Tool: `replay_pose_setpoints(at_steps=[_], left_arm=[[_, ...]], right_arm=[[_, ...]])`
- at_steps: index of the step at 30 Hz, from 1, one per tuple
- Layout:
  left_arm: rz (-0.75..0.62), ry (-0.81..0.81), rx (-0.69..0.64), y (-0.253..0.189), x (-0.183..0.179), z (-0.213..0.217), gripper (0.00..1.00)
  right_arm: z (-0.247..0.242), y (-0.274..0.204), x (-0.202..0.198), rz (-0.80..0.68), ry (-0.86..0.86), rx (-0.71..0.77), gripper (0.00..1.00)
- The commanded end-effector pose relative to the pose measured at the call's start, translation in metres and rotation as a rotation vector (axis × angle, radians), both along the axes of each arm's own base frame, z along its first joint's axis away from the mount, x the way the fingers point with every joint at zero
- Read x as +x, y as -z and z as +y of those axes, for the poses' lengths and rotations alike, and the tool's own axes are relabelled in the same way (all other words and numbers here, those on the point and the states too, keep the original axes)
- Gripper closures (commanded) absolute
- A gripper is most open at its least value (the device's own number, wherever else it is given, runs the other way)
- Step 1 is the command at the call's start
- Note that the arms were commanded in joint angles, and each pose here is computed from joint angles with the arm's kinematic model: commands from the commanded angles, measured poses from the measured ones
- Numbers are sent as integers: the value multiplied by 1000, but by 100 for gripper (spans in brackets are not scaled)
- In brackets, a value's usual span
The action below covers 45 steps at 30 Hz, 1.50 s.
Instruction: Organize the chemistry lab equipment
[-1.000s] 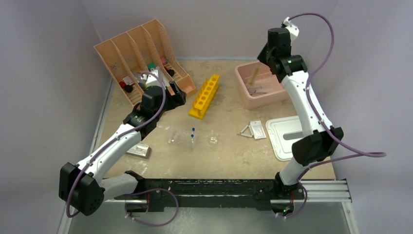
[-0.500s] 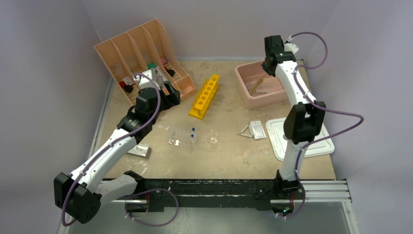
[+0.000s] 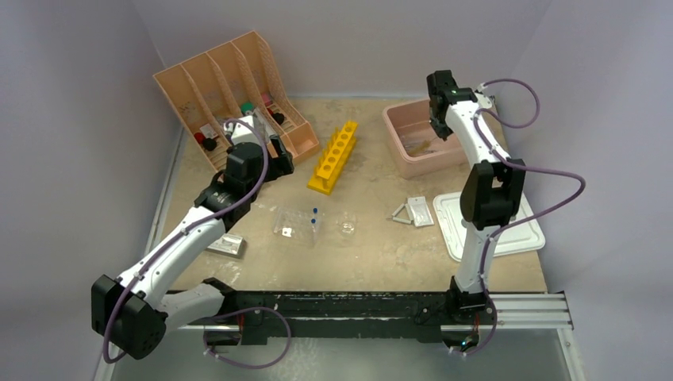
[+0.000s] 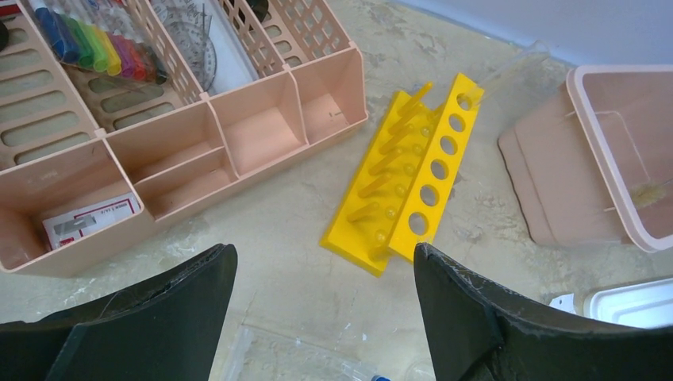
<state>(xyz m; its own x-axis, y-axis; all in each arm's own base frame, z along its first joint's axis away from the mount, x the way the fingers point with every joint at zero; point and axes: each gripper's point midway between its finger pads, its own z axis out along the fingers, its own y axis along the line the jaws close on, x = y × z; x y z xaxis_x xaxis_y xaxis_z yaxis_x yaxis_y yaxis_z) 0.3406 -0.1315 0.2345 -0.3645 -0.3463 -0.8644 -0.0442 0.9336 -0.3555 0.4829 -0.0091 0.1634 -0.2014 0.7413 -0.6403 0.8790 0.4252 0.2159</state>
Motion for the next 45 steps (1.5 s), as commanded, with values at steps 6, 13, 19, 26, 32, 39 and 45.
replay_pose_setpoints(at_steps=[6, 13, 19, 26, 32, 39, 45], left_arm=[[-33, -11, 26, -17, 12, 2, 19], [-26, -15, 37, -16, 15, 1, 19], [-24, -4, 19, -18, 20, -4, 19], [-29, 27, 1, -20, 25, -14, 19], [-39, 48, -15, -24, 25, -19, 19], [-74, 38, 34, -39, 27, -12, 19], [-86, 108, 15, -45, 30, -26, 19]], right_arm=[[-30, 42, -12, 63, 195, 35, 100], [-39, 56, -11, 80, 226, 74, 91], [-43, 36, 4, 6, 174, 39, 66], [-55, -22, 20, -132, 96, -62, 54], [-53, -70, 22, -189, -74, -150, 53], [-24, -111, 6, -216, -403, -161, 50], [14, -124, -33, -205, -748, -141, 48]])
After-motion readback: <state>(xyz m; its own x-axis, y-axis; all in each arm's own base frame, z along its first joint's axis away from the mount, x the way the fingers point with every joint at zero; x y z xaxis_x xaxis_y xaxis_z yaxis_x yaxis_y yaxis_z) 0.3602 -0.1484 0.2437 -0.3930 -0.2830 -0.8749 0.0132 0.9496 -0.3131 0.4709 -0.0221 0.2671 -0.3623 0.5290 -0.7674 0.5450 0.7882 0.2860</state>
